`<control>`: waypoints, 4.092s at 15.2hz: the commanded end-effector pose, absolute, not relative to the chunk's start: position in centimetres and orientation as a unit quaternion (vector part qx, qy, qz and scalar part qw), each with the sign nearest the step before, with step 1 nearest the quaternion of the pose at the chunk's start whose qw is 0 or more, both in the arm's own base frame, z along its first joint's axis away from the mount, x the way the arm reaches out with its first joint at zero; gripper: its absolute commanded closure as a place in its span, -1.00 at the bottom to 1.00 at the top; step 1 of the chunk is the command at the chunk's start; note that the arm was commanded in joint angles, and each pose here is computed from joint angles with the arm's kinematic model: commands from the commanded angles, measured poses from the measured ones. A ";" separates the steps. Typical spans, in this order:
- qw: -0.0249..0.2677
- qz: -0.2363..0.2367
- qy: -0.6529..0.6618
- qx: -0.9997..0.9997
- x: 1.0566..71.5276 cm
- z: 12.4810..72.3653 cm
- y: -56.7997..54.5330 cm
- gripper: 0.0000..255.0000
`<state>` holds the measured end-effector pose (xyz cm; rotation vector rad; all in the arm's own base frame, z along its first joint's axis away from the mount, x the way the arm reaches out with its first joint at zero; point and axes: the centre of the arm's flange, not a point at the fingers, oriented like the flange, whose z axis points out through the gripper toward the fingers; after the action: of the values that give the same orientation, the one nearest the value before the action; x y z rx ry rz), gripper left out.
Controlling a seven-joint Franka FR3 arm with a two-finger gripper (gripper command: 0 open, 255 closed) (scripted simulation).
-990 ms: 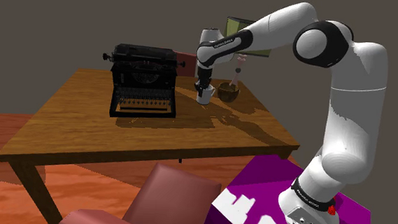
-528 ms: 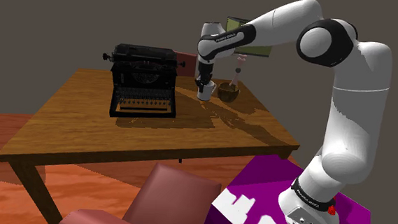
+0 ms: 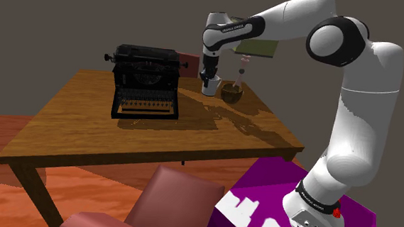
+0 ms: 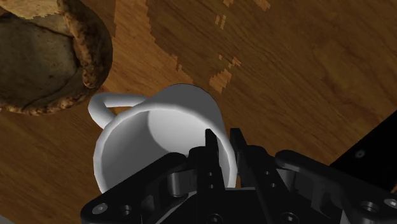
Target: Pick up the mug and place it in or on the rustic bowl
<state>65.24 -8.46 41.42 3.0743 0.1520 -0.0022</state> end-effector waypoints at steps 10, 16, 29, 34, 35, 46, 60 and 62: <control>0.032 -0.001 0.049 0.998 65.4 47.4 -8.4 1.00; 0.032 -0.001 0.049 0.998 65.4 50.6 -8.4 1.00; 0.032 -0.001 0.049 0.998 59.9 53.5 -20.3 1.00; 0.032 -0.001 0.049 0.998 57.6 53.6 -25.2 1.00; 0.032 -0.001 0.049 0.998 57.6 53.1 -25.2 1.00; 0.032 -0.001 0.049 0.998 57.6 47.3 -25.2 1.00; 0.032 -0.001 0.049 0.998 57.6 44.9 -25.2 -1.00; 0.032 -0.001 0.049 0.998 57.6 44.9 -25.2 -1.00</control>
<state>57.64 -25.21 44.86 3.0745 0.1519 -0.0022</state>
